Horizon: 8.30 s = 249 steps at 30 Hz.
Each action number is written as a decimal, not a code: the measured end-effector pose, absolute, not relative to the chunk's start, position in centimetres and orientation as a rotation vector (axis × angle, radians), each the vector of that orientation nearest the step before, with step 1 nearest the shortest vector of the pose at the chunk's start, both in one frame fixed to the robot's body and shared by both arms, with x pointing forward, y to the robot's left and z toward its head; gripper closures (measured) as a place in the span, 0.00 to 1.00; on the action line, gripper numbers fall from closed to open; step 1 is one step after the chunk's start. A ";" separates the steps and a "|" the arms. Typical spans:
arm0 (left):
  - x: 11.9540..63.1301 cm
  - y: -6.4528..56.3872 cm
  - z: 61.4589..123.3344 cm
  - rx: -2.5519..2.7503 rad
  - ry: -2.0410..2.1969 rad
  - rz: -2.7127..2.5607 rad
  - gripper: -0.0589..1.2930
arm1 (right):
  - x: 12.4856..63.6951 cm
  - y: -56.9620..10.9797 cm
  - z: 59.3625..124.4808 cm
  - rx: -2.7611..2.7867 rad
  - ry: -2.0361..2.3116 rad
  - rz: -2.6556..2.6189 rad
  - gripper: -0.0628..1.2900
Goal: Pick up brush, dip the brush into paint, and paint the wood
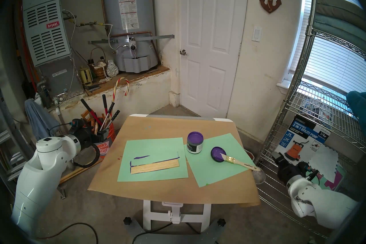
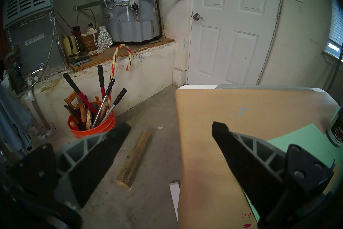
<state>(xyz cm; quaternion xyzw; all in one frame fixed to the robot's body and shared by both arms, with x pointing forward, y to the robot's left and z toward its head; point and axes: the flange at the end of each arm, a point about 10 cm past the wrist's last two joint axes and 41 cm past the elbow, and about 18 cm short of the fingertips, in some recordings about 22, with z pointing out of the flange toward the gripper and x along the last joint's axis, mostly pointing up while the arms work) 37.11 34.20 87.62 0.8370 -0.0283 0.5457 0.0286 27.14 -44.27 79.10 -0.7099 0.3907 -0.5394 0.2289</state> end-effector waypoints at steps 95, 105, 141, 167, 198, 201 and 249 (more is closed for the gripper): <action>37.1 34.2 87.8 2.580 -0.088 1.689 0.03 | 24.1 -39.8 75.1 -1.648 0.910 -1.224 0.05; 37.1 34.2 87.8 2.580 -0.088 1.690 0.03 | 25.2 -39.1 75.0 -1.623 0.910 -1.226 0.05; 37.1 34.2 87.8 2.580 -0.088 1.690 0.03 | 25.2 -39.4 75.0 -1.617 0.925 -1.224 0.40; 37.1 34.2 87.8 2.580 -0.088 1.690 0.03 | 24.6 -39.2 75.7 -1.622 0.903 -1.229 0.57; 37.1 34.2 87.8 2.580 -0.088 1.690 0.03 | 23.4 -38.6 75.8 -1.635 0.885 -1.195 0.48; 37.1 34.2 87.8 2.580 -0.088 1.690 0.03 | 23.4 -38.6 75.8 -1.636 0.885 -1.193 0.48; 37.1 34.2 87.8 2.580 -0.088 1.690 0.03 | 25.4 -36.6 78.4 -1.680 0.762 -1.329 0.97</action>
